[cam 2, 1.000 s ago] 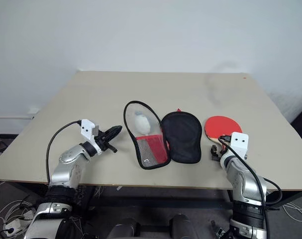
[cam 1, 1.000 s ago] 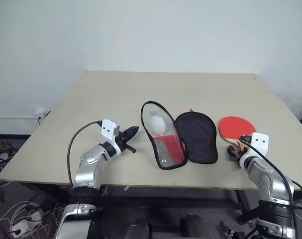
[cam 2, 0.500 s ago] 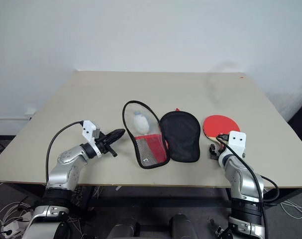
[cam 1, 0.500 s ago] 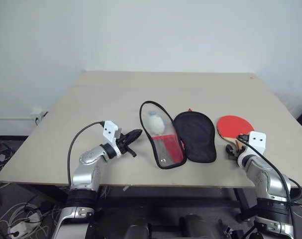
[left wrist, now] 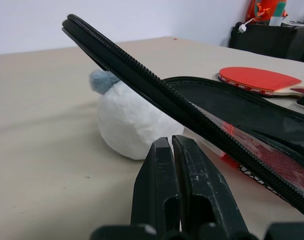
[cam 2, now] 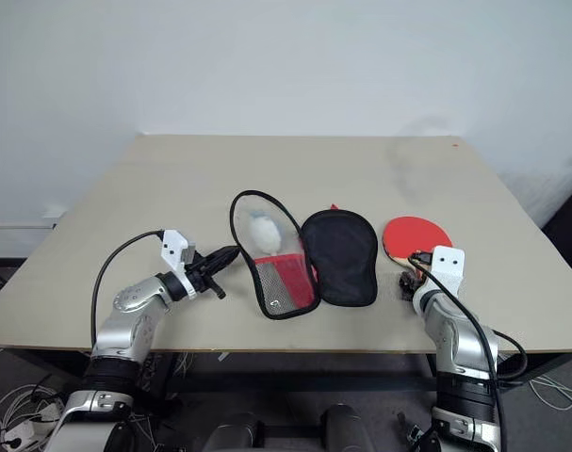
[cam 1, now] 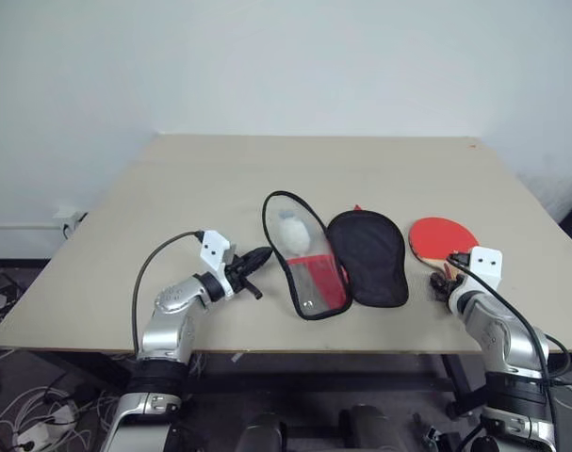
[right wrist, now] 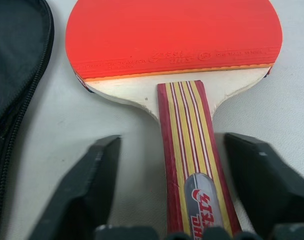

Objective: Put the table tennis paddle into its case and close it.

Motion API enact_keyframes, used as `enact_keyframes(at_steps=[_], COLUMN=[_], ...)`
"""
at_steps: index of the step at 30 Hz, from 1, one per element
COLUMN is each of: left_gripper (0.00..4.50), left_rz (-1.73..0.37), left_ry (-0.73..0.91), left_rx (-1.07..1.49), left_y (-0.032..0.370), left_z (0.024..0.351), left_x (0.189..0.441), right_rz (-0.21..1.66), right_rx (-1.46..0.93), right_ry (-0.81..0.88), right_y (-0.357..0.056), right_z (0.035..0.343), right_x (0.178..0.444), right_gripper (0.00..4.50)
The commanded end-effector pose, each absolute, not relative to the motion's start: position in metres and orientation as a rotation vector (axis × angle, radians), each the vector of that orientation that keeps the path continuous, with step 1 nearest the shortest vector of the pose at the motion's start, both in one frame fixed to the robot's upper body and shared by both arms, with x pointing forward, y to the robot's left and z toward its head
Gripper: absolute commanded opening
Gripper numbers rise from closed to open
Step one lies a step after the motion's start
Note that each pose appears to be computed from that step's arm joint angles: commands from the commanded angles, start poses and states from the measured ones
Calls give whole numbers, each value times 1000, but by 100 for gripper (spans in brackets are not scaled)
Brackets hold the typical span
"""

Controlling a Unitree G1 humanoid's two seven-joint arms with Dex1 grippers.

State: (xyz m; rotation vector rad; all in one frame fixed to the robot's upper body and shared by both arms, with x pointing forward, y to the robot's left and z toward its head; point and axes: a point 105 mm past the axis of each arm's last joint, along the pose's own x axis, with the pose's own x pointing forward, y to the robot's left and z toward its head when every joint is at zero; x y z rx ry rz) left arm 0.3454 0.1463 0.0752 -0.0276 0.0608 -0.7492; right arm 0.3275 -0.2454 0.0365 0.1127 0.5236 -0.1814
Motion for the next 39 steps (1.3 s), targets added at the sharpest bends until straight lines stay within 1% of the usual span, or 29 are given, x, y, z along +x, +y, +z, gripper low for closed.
enact_keyframes(at_steps=[1, 4, 5, 12, 16, 32, 36, 39], left_gripper=[0, 0, 0, 0, 0, 0, 0, 0], left_rz=[-753, -755, -755, -761, -765, -774, -776, -777], left_ry=[20, 22, 22, 28, 27, 32, 32, 33], left_rx=[1, 1, 1, 2, 1, -5, -5, -4], left_y=[143, 142, 142, 139, 137, 131, 131, 130], left_z=[85, 84, 84, 83, 83, 81, 81, 81], left_x=[350, 349, 349, 349, 350, 353, 353, 354], right_rz=[-151, -148, -148, -149, -153, -33, 34, 96], right_rx=[136, 140, 141, 146, 119, -34, -45, -44], right_ry=[495, 490, 489, 469, 446, 181, 157, 174], right_y=[-239, -238, -238, -237, -237, -214, -202, -190], right_z=[44, 44, 45, 50, 58, 140, 150, 149], right_x=[333, 334, 334, 337, 339, 357, 356, 352], right_gripper=[214, 139, 124, 124, 124, 124, 124, 124])
